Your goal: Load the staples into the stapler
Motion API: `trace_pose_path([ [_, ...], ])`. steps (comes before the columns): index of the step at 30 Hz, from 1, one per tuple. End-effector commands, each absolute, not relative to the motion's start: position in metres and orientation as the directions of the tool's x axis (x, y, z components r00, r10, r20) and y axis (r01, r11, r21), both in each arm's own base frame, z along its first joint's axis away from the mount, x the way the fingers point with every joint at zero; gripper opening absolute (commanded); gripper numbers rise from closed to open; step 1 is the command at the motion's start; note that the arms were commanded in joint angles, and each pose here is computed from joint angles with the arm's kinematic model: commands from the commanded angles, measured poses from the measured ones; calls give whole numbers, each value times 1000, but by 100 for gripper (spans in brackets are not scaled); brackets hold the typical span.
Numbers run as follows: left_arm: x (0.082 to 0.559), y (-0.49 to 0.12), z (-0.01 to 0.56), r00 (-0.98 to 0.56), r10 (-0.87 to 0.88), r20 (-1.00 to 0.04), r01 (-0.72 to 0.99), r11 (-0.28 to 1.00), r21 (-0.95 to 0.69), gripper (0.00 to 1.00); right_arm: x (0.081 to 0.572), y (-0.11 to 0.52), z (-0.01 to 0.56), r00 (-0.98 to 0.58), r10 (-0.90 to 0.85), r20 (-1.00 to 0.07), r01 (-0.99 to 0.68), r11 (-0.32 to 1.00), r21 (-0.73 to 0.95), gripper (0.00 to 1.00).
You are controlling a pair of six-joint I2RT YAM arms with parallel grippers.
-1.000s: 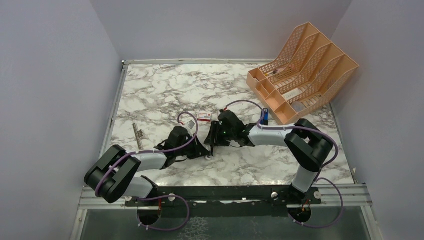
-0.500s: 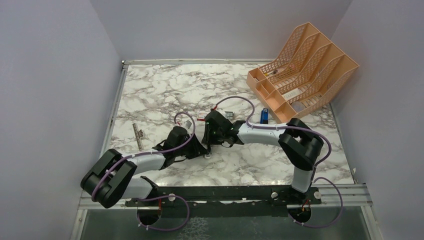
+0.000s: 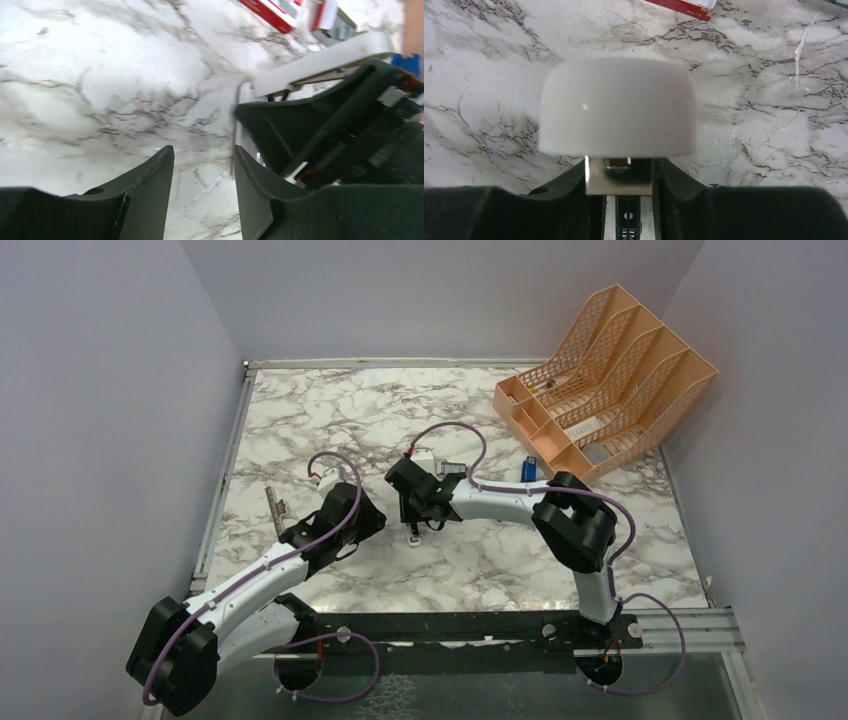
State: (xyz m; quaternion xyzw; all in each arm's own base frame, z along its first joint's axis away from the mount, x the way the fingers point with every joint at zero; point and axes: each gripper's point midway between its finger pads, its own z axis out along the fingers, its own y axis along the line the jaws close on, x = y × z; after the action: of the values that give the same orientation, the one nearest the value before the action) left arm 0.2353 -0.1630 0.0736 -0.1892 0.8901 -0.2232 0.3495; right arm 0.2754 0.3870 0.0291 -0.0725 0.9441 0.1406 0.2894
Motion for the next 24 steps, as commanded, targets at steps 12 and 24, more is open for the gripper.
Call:
trace_pose_path([
  [12, 239, -107, 79, -556, -544, -629, -383, 839, -387, 55, 292, 390, 23, -777, -133, -615, -203, 978, 45, 39],
  [24, 238, -112, 80, -580, -523, -624, -348, 852, -390, 75, 280, 399, 70, -762, -94, -641, -273, 944, 186, 55],
])
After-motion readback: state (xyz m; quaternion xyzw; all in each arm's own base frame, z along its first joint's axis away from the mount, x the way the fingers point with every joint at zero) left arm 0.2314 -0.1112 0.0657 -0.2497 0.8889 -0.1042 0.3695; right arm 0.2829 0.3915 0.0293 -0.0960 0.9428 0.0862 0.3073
